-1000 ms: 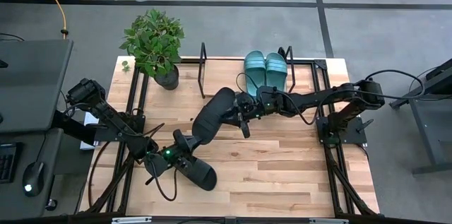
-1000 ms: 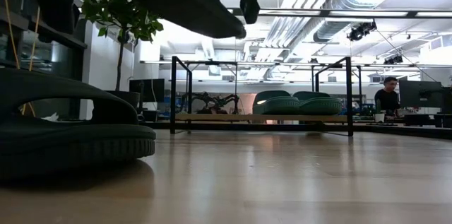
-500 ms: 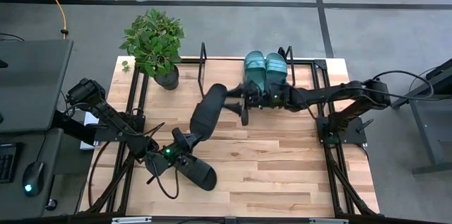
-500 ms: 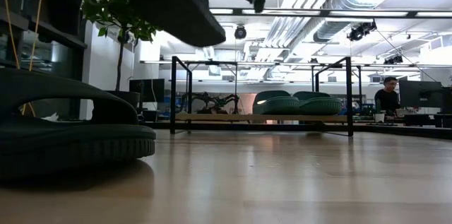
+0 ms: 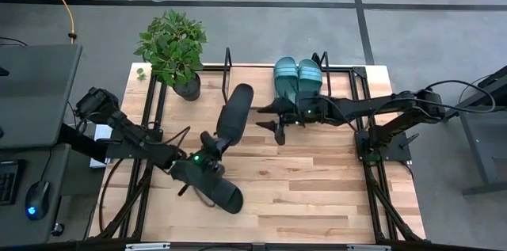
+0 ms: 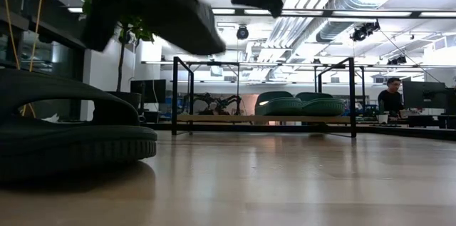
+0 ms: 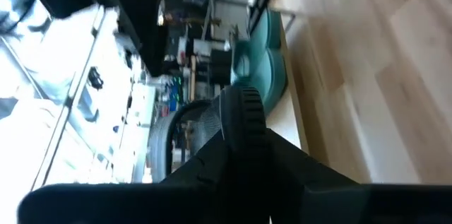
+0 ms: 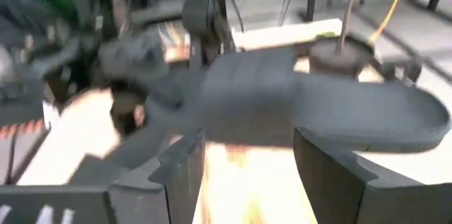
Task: Pick and place slides into the shelf
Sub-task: Put the right black slipper on the shelf
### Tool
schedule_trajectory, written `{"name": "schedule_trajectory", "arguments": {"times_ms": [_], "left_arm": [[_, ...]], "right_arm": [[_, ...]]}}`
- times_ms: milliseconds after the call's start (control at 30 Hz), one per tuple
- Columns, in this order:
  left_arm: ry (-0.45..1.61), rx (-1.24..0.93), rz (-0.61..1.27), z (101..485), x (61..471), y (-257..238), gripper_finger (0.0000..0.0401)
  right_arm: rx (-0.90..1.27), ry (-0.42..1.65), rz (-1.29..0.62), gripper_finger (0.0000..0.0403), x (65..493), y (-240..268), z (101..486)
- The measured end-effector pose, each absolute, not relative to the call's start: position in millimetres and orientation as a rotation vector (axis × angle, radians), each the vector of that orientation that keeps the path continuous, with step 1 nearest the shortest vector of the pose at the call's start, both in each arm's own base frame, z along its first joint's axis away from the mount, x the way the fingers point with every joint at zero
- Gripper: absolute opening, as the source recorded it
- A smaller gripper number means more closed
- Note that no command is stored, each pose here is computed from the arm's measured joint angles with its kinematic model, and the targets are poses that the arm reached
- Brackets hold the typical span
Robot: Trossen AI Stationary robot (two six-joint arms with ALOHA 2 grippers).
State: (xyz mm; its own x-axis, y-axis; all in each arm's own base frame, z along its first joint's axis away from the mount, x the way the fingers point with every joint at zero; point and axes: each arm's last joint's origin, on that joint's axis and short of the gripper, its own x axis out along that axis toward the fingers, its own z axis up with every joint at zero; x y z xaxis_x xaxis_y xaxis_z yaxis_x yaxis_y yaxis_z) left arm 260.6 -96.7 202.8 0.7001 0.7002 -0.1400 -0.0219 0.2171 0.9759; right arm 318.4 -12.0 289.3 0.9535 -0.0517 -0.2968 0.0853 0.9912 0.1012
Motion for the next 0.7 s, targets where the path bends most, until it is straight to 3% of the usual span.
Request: {"name": "schedule_trajectory", "arguments": {"times_ms": [500,700], "left_arm": [[0.77,1.173,0.578,197.9,279.8,-25.8,0.0059],[0.72,1.107,0.566,201.8,285.7,-2.6,0.006]], "right_arm": [[0.045,0.387,-0.18,0.0206,315.0,-12.9,280.4],[0.018,0.388,-0.19,0.0206,315.0,-13.4,280.4]]}}
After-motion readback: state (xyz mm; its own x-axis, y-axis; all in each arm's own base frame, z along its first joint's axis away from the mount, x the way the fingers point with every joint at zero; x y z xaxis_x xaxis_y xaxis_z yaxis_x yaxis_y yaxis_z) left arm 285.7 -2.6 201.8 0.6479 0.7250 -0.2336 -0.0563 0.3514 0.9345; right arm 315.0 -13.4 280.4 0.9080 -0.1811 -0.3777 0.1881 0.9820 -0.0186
